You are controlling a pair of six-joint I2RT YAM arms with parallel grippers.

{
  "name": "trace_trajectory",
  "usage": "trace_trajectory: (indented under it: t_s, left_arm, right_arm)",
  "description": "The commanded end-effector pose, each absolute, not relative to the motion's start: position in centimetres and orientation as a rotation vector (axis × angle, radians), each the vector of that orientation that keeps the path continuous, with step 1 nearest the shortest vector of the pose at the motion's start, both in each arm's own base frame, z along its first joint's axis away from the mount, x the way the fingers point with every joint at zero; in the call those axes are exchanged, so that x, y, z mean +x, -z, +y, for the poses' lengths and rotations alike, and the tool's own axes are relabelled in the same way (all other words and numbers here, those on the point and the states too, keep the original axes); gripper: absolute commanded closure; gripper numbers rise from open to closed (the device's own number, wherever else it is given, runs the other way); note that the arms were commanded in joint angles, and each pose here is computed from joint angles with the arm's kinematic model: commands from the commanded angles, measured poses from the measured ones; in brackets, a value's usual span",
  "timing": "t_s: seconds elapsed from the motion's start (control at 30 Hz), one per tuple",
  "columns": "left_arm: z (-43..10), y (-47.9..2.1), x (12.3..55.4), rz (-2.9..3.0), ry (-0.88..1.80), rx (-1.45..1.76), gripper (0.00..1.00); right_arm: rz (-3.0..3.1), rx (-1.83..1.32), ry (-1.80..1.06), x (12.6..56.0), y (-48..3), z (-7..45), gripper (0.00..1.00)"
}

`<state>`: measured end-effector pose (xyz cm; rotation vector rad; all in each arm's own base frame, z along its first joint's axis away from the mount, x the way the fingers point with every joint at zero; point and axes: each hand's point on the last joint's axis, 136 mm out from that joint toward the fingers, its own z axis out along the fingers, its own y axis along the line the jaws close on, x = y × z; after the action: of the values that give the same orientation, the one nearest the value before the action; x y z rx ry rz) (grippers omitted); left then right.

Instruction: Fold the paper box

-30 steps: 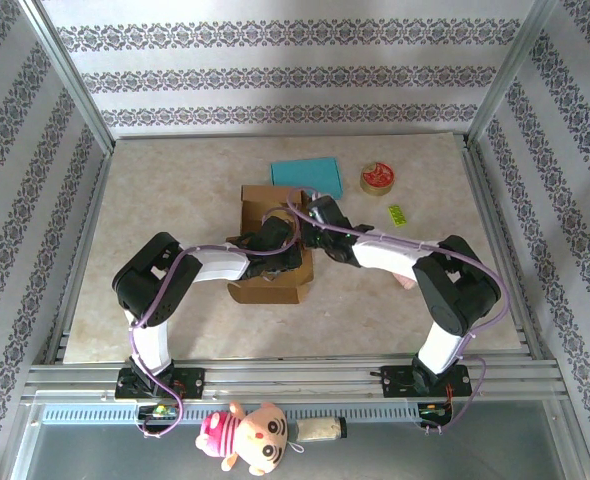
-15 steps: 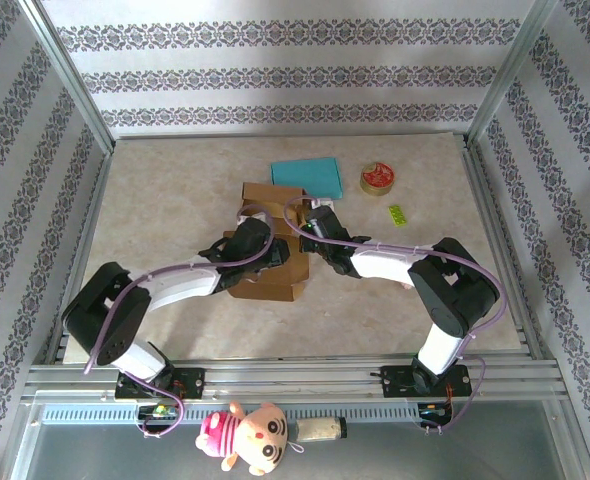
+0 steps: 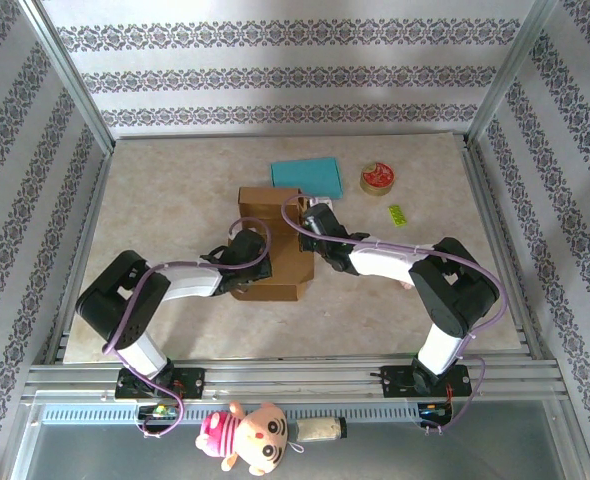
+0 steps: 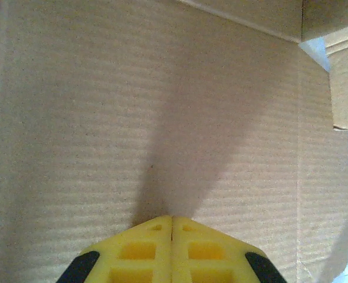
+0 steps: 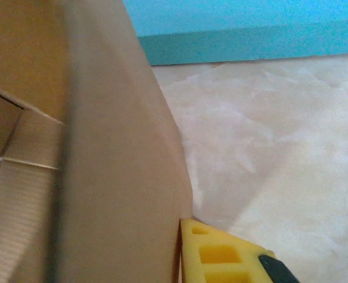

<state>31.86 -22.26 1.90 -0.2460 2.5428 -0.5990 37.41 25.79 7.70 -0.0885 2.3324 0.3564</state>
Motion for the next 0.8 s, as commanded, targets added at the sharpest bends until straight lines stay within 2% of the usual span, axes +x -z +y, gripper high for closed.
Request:
trace_trajectory:
  t_s: [0.0,0.17,0.27,0.4,0.53,0.67,0.77]
  left_arm:
    - [-23.7,0.1,31.0,2.598,0.722,-0.261,0.97]
    - [-24.6,-0.1,31.3,2.599,0.768,-0.246,0.98]
    - [-24.3,-0.5,31.3,2.602,0.736,-0.22,0.99]
    - [-23.9,-0.8,31.3,2.614,0.69,-0.188,0.99]
    - [-23.4,-0.8,31.2,2.611,0.659,-0.186,0.99]
    - [-23.4,-1.0,31.4,2.607,0.652,-0.187,0.98]
    - [-23.6,-1.0,31.6,2.608,0.65,-0.183,0.98]
  right_arm:
    - [2.454,-0.03,-0.377,35.7,-6.1,26.2,0.88]
    - [2.439,0.082,-0.419,35.7,-6.3,27.8,0.83]
    - [2.41,0.072,-0.434,36.6,-6.5,28.9,0.72]
    - [2.38,-0.056,-0.493,37.2,-7.2,30.2,0.56]
    - [2.346,-0.292,-0.594,36.4,-9.0,31.4,0.48]
    - [2.323,-0.434,-0.652,34.7,-10.3,30.4,0.37]
    - [2.298,-0.542,-0.763,33.0,-11.7,29.8,0.32]
